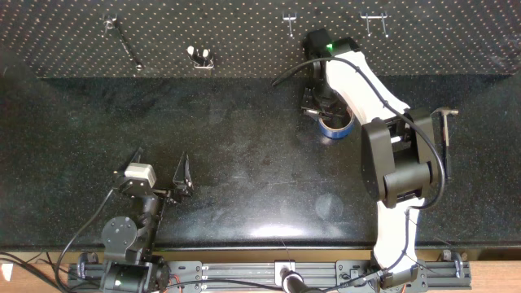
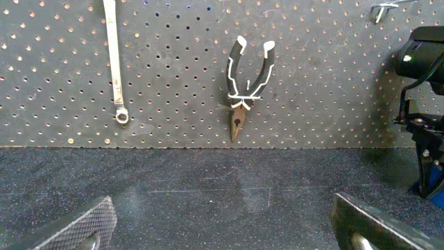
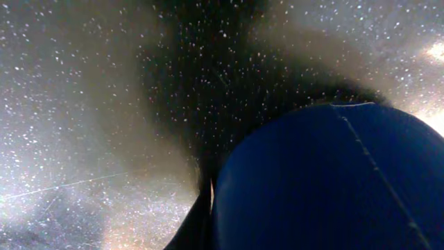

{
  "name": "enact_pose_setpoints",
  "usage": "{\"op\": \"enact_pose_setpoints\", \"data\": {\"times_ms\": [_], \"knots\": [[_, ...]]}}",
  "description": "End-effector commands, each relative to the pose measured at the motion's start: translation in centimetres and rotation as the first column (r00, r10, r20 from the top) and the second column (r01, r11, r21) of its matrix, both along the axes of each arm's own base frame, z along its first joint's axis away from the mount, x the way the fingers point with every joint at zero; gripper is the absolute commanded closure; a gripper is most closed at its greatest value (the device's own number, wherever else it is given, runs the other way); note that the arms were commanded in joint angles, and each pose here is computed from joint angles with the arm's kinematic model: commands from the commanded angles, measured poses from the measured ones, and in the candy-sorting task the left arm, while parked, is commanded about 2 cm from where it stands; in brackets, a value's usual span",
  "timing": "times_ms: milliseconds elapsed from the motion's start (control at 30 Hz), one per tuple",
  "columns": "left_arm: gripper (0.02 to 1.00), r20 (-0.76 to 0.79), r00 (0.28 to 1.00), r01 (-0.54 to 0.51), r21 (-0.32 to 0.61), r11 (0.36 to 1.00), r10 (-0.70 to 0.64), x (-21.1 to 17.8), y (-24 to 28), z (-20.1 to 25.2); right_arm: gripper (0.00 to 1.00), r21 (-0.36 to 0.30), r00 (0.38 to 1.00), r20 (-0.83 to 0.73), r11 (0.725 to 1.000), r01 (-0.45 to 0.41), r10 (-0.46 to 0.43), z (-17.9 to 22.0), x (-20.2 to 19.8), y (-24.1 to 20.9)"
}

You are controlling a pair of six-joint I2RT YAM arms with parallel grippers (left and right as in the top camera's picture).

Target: Place Tools Onto Pegboard

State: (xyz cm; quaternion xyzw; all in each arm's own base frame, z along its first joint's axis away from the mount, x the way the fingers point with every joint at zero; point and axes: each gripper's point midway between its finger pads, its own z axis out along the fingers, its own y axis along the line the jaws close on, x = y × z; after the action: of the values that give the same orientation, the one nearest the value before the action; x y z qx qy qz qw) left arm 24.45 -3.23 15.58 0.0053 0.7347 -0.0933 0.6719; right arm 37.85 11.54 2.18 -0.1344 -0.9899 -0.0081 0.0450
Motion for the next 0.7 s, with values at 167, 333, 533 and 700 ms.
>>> {"op": "enact_pose_setpoints", "data": {"times_ms": [167, 333, 533, 700], "knots": [[0.025, 0.005, 1.000, -0.012, 0.013, 1.000, 0.012, 0.0, 0.2, 0.0, 0.923, -0.067, 0.979, 0.199, 0.996, 0.062, -0.047, 4.2, 0.7, -0.2], [0.025, 0.005, 1.000, -0.012, 0.013, 1.000, 0.012, 0.0, 0.2, 0.0, 0.925, 0.046, 0.904, 0.417, 0.996, 0.082, -0.094, 6.2, 0.5, 0.0], [0.023, 0.005, 1.000, -0.012, 0.013, 1.000, 0.012, 0.0, 0.2, 0.0, 0.925, 0.182, 0.699, 0.701, 0.983, 0.015, -0.140, 9.1, -0.2, 0.1], [0.025, 0.005, 1.000, -0.012, 0.013, 1.000, 0.012, 0.0, 0.2, 0.0, 0.925, 0.123, 0.616, 0.787, 0.984, -0.132, -0.016, 12.1, -0.7, 1.5]]}}
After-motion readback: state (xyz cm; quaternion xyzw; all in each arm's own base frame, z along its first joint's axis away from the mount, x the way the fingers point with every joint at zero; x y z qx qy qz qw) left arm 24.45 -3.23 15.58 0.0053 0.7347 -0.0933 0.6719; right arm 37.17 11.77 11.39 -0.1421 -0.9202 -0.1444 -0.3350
